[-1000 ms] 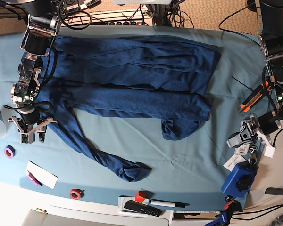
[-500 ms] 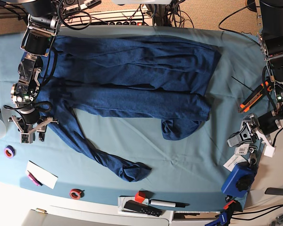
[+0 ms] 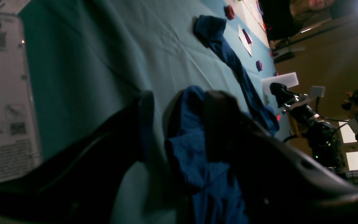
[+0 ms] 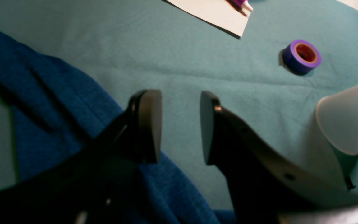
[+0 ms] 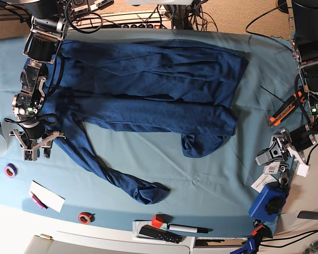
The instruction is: Layout the t-shirt on the table in an organized manner, then fold the t-shirt properly
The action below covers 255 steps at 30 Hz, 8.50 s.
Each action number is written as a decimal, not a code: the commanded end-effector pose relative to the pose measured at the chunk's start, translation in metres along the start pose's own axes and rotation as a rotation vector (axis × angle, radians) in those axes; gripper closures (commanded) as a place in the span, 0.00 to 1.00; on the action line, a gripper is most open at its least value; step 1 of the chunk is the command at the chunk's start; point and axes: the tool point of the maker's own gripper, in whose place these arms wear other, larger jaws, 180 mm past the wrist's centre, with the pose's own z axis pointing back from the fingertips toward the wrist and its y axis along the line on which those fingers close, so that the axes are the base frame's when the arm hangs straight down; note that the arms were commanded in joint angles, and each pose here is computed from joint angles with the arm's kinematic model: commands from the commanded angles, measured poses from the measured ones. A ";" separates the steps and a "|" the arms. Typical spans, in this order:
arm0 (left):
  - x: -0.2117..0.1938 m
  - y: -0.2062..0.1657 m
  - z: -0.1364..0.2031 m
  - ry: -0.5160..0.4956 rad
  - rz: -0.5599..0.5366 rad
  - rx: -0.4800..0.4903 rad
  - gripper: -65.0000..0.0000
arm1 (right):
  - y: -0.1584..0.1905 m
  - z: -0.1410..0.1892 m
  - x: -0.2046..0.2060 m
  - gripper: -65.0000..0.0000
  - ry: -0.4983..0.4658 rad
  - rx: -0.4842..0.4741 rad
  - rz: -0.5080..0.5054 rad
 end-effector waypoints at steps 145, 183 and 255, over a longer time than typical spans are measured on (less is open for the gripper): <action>0.029 -0.012 0.006 -0.072 -0.037 -0.028 0.59 | 0.200 0.145 -0.008 0.70 0.030 0.674 0.129; 0.018 -0.017 -0.010 -0.068 -0.016 -0.055 0.59 | 0.163 0.093 0.095 0.70 -0.260 0.294 0.043; 0.009 -0.037 -0.049 -0.083 -0.001 -0.114 0.59 | 0.392 0.173 0.092 1.00 -0.240 1.117 0.099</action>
